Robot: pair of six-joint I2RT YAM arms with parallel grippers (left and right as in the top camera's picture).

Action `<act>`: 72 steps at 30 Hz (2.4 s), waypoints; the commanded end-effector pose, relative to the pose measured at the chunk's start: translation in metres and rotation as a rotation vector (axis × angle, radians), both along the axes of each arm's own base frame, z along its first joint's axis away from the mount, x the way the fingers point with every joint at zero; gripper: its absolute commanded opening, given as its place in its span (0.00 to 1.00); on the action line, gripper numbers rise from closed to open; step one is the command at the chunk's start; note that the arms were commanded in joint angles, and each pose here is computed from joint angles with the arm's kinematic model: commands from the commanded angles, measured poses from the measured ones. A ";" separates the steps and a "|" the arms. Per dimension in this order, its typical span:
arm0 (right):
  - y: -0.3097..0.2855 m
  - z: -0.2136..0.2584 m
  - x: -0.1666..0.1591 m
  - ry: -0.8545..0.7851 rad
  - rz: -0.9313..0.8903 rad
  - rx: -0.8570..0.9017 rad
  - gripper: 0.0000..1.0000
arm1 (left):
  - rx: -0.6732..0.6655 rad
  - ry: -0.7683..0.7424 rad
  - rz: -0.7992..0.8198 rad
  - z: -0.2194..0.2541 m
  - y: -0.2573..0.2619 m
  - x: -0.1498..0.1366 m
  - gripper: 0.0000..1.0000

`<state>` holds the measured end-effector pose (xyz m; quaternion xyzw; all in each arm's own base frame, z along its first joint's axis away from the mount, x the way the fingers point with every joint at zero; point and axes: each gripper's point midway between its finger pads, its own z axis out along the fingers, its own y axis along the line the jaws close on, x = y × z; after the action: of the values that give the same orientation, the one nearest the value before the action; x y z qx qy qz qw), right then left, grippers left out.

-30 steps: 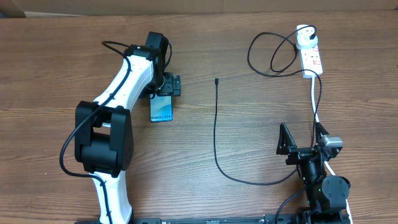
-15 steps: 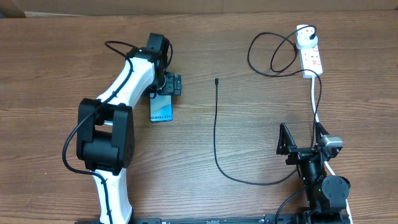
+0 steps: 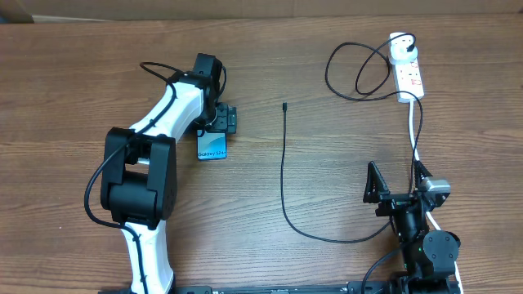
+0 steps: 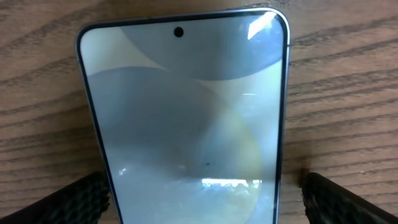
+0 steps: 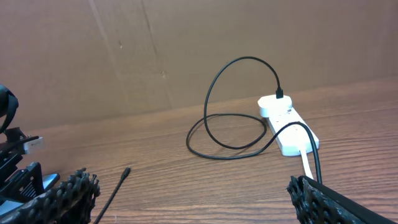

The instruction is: Plug charger to phone and switch on socket

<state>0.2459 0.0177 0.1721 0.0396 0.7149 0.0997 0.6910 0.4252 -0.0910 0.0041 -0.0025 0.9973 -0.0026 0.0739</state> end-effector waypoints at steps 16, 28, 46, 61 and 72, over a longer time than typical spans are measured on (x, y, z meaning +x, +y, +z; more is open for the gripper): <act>0.000 -0.004 0.000 0.004 -0.001 0.002 1.00 | 0.016 0.034 -0.009 -0.021 0.009 -0.011 0.88; 0.000 -0.004 0.000 0.004 -0.001 0.002 1.00 | 0.014 0.026 -0.011 -0.021 0.008 -0.009 0.88; 0.000 -0.004 0.000 0.004 -0.001 0.002 1.00 | 0.014 0.029 -0.010 -0.021 0.008 -0.010 0.88; 0.000 -0.004 0.000 0.004 -0.001 0.002 1.00 | 0.015 0.034 -0.011 -0.022 0.009 -0.011 0.89; 0.000 -0.004 0.000 0.004 -0.001 0.002 1.00 | 0.016 0.034 -0.011 -0.022 0.009 -0.011 0.89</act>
<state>0.2459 0.0177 0.1720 0.0396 0.7150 0.0996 0.6908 0.4282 -0.0872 0.0010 -0.0068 0.9963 -0.0017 0.0859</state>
